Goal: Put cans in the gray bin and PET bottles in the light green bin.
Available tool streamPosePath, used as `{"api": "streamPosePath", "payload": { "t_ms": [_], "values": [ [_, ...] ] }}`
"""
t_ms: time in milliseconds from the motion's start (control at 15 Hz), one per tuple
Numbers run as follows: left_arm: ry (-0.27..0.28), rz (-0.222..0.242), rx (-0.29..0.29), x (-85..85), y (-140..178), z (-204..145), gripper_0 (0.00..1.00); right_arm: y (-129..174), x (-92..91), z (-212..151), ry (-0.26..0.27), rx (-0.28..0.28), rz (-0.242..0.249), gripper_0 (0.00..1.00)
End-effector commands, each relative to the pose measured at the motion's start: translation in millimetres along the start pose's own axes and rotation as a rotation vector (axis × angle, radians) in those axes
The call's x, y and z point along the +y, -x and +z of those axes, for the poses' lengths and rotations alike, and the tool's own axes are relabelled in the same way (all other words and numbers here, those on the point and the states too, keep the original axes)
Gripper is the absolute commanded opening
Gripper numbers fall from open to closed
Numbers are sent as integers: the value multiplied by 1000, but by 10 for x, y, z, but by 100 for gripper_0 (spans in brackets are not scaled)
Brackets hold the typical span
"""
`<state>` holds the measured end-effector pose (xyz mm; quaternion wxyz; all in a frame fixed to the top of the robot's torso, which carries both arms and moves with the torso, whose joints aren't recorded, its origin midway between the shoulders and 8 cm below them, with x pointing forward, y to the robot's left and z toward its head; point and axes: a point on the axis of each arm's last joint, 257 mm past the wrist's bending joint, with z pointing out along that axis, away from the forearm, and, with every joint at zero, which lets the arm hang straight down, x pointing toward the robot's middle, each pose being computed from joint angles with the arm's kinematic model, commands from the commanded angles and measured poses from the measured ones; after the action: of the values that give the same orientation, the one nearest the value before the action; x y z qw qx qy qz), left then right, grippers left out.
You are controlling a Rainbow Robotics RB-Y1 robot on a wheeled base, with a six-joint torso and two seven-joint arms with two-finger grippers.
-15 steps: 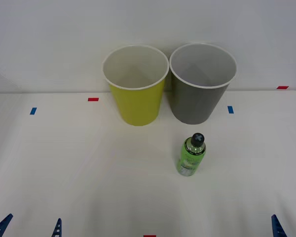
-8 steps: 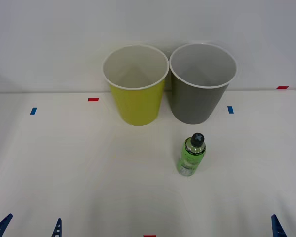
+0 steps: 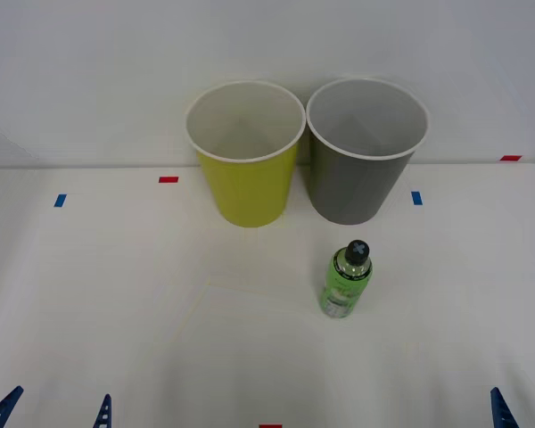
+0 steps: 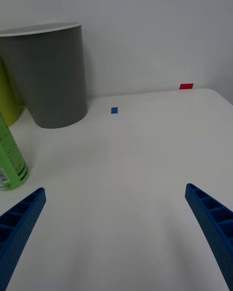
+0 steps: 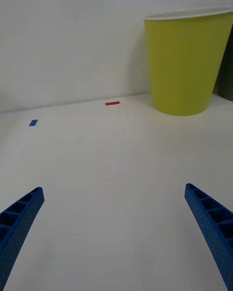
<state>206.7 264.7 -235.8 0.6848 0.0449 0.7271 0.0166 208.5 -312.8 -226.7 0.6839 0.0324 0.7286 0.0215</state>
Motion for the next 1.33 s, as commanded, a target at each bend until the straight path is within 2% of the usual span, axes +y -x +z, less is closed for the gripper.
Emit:
{"api": "streamPosePath", "payload": {
  "t_ms": [67, 1333],
  "values": [
    [0, 0, 0, 0, 0, 0, 100, 0, 0, 0, 0, 0, 0, 100],
    [0, 0, 0, 0, 0, 0, 100, 0, 0, 0, 0, 0, 0, 100]
  ]
}}
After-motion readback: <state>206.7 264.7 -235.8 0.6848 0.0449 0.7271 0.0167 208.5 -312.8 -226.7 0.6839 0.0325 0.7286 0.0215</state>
